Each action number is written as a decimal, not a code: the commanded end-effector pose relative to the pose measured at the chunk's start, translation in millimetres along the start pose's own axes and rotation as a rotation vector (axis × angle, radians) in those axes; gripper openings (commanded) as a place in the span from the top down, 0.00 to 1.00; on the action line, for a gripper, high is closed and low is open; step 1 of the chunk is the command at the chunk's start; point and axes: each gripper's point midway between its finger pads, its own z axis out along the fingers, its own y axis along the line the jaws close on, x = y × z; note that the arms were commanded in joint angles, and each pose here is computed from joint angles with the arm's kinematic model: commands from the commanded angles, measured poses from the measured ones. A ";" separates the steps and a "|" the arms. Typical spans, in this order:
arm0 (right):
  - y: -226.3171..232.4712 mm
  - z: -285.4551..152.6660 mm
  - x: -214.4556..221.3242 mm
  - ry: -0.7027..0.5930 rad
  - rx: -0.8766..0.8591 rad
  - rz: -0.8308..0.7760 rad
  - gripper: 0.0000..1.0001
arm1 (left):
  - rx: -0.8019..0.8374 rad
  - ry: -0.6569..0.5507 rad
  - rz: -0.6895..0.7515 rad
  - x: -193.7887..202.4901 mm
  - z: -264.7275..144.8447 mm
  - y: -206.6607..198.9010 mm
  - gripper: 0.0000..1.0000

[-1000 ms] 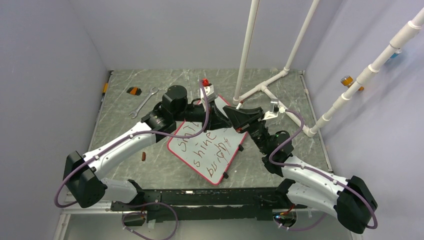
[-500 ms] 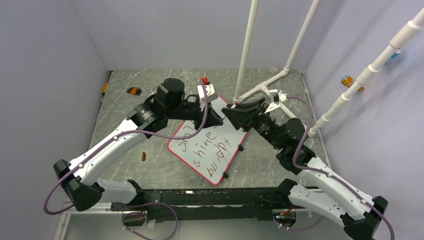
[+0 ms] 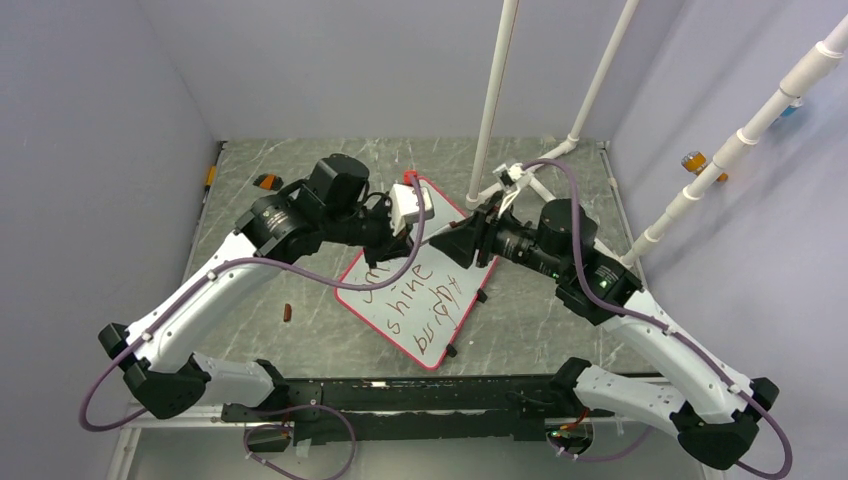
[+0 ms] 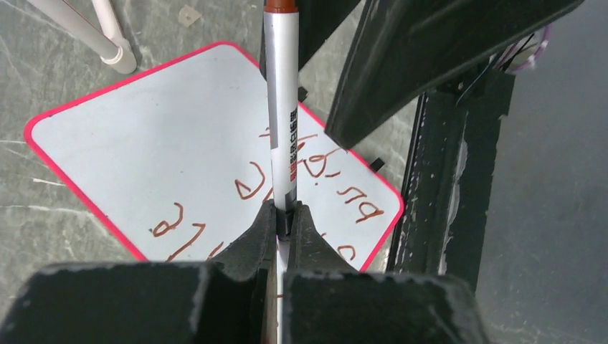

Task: Write a sentence on the whiteboard
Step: Pass from the left arm to the right

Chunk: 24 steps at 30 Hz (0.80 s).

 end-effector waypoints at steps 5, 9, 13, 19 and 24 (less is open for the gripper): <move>13.4 -3.3 9.9 0.088 -0.062 0.010 0.54 | 0.026 0.014 0.145 -8.3 -2.1 -5.9 1.00; 13.8 0.8 14.6 0.097 -0.077 0.029 0.55 | 0.042 0.031 0.172 -6.7 3.4 -9.6 1.00; 11.6 4.1 20.1 0.108 -0.080 0.048 0.56 | 0.050 0.021 0.191 -9.1 7.7 -12.8 1.00; 10.8 7.2 31.3 0.149 -0.092 0.063 0.59 | 0.051 0.040 0.216 -11.0 11.3 -12.3 1.00; 5.6 6.3 43.1 0.188 -0.080 0.066 0.62 | 0.059 0.072 0.227 -7.7 15.5 -12.5 1.00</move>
